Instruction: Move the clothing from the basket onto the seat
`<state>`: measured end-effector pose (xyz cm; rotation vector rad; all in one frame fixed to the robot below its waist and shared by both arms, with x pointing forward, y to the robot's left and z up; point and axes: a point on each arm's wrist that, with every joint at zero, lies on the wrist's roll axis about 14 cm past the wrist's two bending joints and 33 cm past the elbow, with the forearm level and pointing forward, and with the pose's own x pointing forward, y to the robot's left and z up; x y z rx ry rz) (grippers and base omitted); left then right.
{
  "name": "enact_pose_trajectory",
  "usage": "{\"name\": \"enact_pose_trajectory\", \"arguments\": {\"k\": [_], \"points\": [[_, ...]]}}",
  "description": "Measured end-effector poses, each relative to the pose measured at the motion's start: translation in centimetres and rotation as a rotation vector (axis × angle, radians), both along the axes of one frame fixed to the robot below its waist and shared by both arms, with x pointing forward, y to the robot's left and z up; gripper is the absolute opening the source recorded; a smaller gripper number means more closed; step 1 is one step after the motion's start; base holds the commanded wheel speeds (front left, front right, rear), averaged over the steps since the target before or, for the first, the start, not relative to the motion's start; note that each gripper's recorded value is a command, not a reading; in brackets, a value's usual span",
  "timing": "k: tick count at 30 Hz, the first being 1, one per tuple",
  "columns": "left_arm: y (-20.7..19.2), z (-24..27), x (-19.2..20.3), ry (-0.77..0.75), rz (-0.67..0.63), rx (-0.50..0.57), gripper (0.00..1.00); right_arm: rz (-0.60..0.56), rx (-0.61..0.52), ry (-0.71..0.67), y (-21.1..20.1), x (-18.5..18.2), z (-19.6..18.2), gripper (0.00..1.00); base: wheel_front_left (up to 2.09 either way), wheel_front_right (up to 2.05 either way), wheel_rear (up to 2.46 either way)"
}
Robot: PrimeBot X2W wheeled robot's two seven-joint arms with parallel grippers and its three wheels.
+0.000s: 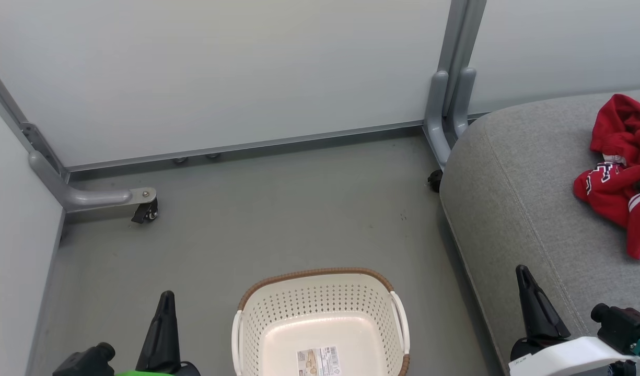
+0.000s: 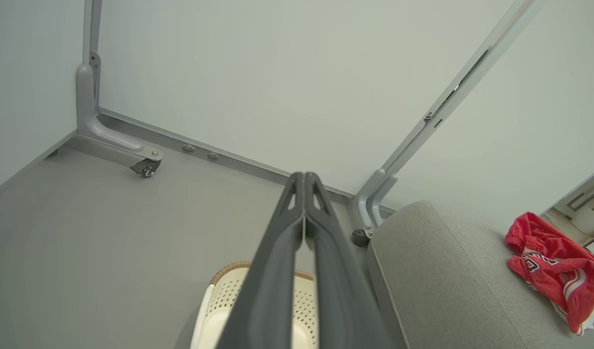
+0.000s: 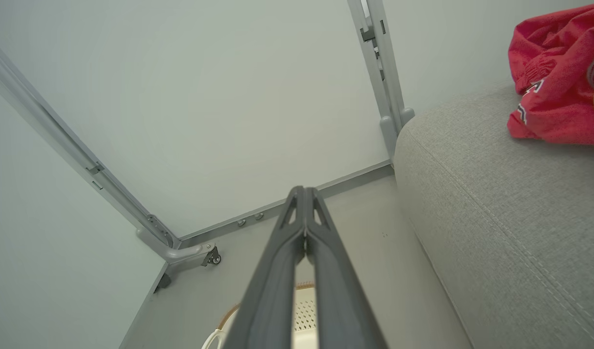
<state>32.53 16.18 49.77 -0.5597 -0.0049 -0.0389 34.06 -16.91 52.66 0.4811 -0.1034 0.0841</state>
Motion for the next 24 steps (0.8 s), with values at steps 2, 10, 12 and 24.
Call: {"name": "enact_pose_trajectory", "arguments": {"k": [2, 10, 12, 24], "points": [[0.1, 0.0, 0.2, 0.004, 0.003, -0.024, 0.00, -0.002, 0.030, 0.005, -0.1, 0.2, 0.0, 0.00, 0.00, 0.00, 0.00], [0.7, -0.2, 0.9, 0.024, 0.014, -0.138, 0.00, -0.006, 0.154, 0.031, -0.6, 0.7, -0.3, 0.00, 0.00, 0.00, 0.00], [0.8, -0.2, 1.0, 0.030, 0.017, -0.166, 0.00, -0.007, 0.182, 0.040, -0.6, 0.8, -0.5, 0.00, 0.00, 0.00, 0.00], [1.4, -0.2, 1.9, 0.048, 0.028, -0.317, 0.00, -0.011, 0.346, 0.068, -1.2, 1.6, -0.7, 0.00, 0.00, 0.00, 0.00]]}}
